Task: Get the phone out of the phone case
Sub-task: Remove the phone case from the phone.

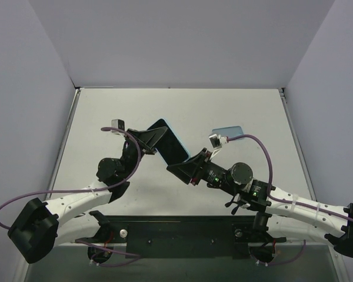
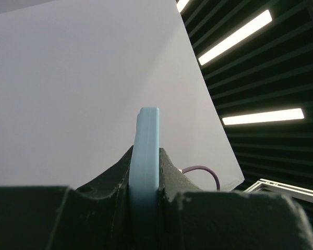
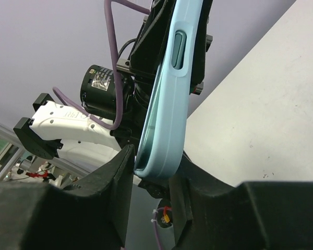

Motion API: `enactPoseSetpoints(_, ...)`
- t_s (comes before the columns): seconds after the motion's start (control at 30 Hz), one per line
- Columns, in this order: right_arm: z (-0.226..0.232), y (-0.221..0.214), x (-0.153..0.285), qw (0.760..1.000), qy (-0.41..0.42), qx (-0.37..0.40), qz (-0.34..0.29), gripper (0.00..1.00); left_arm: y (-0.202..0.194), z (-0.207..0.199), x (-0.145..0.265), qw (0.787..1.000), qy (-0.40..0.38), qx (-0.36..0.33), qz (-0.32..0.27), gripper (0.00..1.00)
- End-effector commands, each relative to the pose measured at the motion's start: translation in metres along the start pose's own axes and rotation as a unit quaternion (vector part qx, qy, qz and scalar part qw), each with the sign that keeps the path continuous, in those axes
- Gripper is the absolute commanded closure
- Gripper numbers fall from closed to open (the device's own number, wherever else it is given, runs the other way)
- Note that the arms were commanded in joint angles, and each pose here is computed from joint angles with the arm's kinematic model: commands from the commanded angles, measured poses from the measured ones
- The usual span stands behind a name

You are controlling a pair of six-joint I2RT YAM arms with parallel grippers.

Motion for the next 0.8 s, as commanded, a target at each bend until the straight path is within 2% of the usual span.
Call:
enactPoseSetpoints(0.0,0.009,0.025,-0.001,0.998,0.025,0.001,-0.057,0.74,-0.012,-0.048,-0.009,0.994,-0.102,0.02,0.024,1.0)
enactPoseSetpoints(0.13,0.008,0.021,-0.002,0.998,0.029,0.017,-0.048,0.86,-0.011,-0.047,-0.006,0.994,-0.101,0.033,0.023,1.0)
enactPoseSetpoints(0.27,0.008,0.006,0.0,0.991,0.077,0.109,0.005,1.0,-0.008,-0.044,-0.005,0.994,-0.077,0.069,0.029,1.0)
enactPoseSetpoints(0.33,0.006,-0.006,0.003,0.98,0.103,0.165,0.047,1.0,-0.007,-0.045,-0.006,0.993,-0.058,0.08,0.058,1.0)
enactPoseSetpoints(0.43,-0.01,-0.021,0.009,0.954,0.088,0.262,0.115,1.0,-0.009,-0.049,-0.006,0.987,-0.038,0.123,0.101,1.0)
enactPoseSetpoints(0.53,-0.017,-0.021,0.01,0.933,0.077,0.311,0.162,1.0,-0.018,-0.058,-0.007,0.977,-0.045,0.146,0.146,1.0)
enactPoseSetpoints(0.63,-0.014,-0.011,0.003,0.916,0.077,0.357,0.166,1.0,-0.03,-0.081,0.001,0.961,-0.1,0.171,0.194,1.0)
enactPoseSetpoints(0.77,-0.018,-0.002,-0.004,0.915,0.06,0.372,0.146,1.0,-0.044,-0.099,0.008,0.946,-0.136,0.171,0.239,1.0)
Point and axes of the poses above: each gripper's point midway between its finger pads, its own x axis back along the fingers, its own z axis along the line the jaws close on, y = z × x, the point moved 8 cm from there along x, back along the fingers, and after that the axes turned 15 degrees about x, right-handed, at the moved point
